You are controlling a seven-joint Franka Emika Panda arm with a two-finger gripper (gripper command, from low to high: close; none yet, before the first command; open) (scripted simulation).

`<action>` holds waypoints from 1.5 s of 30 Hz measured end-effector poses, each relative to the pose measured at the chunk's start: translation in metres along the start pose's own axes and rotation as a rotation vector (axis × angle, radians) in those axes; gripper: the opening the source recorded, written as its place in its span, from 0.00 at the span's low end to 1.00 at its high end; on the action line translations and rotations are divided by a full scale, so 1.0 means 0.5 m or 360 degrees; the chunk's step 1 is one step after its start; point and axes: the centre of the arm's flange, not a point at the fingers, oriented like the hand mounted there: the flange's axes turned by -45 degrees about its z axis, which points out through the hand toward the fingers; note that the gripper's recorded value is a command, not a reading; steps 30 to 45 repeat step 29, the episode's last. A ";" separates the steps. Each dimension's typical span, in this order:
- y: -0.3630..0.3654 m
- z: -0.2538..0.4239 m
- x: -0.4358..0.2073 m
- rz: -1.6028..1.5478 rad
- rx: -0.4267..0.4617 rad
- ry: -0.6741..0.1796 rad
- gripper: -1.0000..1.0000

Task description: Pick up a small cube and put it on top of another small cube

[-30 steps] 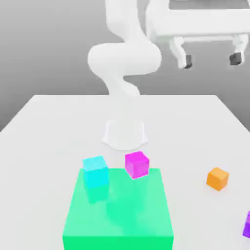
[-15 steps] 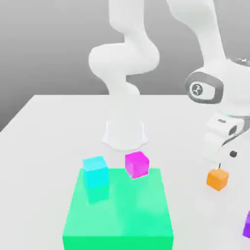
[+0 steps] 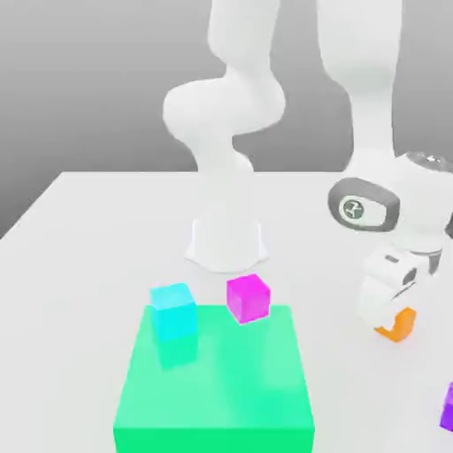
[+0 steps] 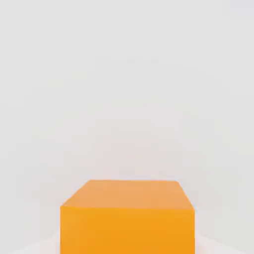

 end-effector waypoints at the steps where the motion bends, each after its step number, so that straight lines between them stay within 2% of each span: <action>1: 0.000 -0.019 -0.001 0.0000 -0.0001 0.0000 0.00; 3: 0.024 -0.057 0.001 0.0016 -0.0012 0.0001 0.00; 7: 0.225 -0.131 -0.001 0.0222 -0.0048 -0.0003 0.00; 11: 0.366 -0.206 -0.039 0.0300 -0.0065 -0.0011 0.00; 20: 0.667 -0.363 -0.288 0.0623 -0.0010 -0.0005 0.00; 25: 0.693 -0.280 -0.325 0.0660 0.0003 0.0001 0.00; 26: 0.693 -0.260 -0.327 0.0661 0.0002 0.0000 1.00; 45: 0.693 -0.260 -0.327 0.0661 0.0002 0.0000 1.00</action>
